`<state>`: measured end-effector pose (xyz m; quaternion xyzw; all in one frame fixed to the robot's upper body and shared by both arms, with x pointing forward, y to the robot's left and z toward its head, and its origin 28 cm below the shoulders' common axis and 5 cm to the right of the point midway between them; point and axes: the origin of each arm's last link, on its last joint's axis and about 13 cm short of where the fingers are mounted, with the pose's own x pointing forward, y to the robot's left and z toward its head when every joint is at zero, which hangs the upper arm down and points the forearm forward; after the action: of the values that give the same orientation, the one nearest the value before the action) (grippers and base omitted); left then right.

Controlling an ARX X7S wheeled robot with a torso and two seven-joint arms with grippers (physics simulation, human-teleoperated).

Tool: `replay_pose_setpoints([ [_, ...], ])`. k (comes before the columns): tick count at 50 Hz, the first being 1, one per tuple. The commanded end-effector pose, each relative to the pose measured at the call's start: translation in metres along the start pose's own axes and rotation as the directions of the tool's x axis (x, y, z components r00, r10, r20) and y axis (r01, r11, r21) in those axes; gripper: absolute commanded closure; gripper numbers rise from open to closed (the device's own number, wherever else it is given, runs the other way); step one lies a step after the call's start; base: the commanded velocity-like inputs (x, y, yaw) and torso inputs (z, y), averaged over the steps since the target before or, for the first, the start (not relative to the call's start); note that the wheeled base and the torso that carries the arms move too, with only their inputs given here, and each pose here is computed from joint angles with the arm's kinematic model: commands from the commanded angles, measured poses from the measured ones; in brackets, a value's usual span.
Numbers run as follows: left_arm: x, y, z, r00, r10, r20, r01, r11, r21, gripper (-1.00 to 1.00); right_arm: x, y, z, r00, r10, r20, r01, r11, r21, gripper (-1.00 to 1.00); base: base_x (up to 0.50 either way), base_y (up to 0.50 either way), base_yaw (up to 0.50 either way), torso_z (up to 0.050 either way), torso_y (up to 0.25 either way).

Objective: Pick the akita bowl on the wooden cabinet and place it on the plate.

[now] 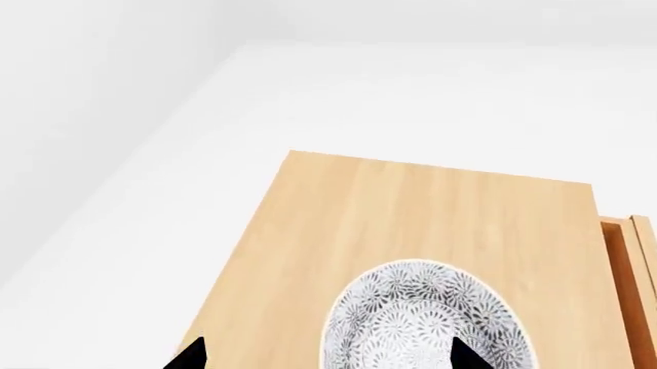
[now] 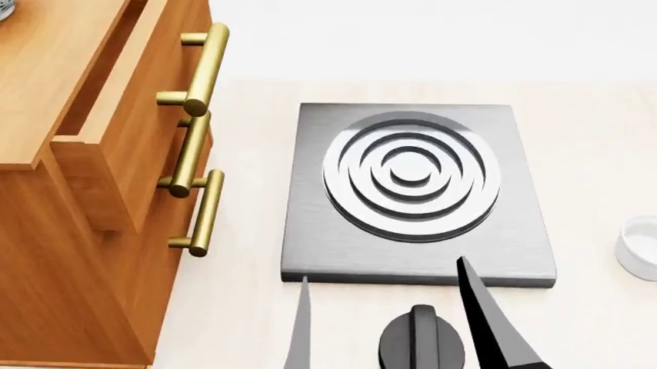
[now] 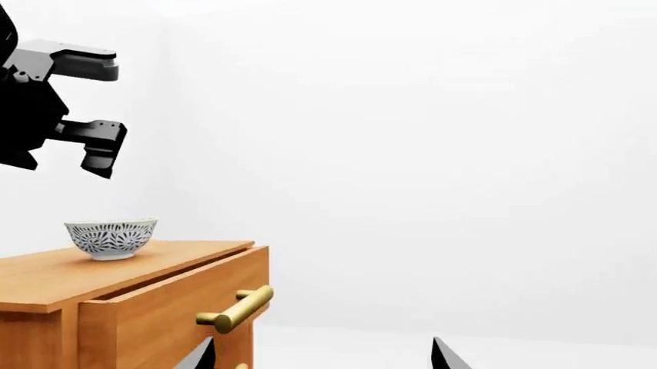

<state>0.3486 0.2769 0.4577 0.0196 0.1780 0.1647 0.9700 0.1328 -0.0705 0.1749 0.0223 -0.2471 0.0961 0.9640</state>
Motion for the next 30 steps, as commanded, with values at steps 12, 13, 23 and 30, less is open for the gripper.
replay_pose_setpoints([
  [12, 0.005, 0.0, -0.003, 1.0, -0.005, 0.004, 0.005, 1.0, 0.023, -1.0, 0.0, 0.0, -0.001, 1.0, 0.001, -0.002, -0.001, 1.0, 0.001, -1.0, 0.0, 0.0, 0.0, 0.0, 0.0],
  [13, 0.005, 0.0, -0.003, 1.0, -0.008, 0.003, 0.008, 1.0, 0.02, -1.0, 0.0, 0.0, -0.001, 1.0, 0.001, -0.002, -0.001, 1.0, 0.001, -1.0, 0.0, 0.0, 0.0, 0.0, 0.0],
  [23, 0.012, 0.0, -0.006, 0.999, 0.022, 0.026, -0.021, 1.0, -0.003, -1.0, 0.0, 0.0, -0.002, 1.0, 0.0, -0.006, 0.0, 1.0, 0.002, -1.0, 0.0, 0.0, 0.0, 0.0, 0.0],
  [30, 0.025, 0.002, -0.018, 0.995, 0.098, 0.008, -0.098, 0.995, 0.035, -1.0, 0.0, -0.001, -0.003, 1.0, -0.001, -0.009, 0.001, 1.0, 0.0, -1.0, 0.0, 0.0, 0.0, 0.0, 0.0],
])
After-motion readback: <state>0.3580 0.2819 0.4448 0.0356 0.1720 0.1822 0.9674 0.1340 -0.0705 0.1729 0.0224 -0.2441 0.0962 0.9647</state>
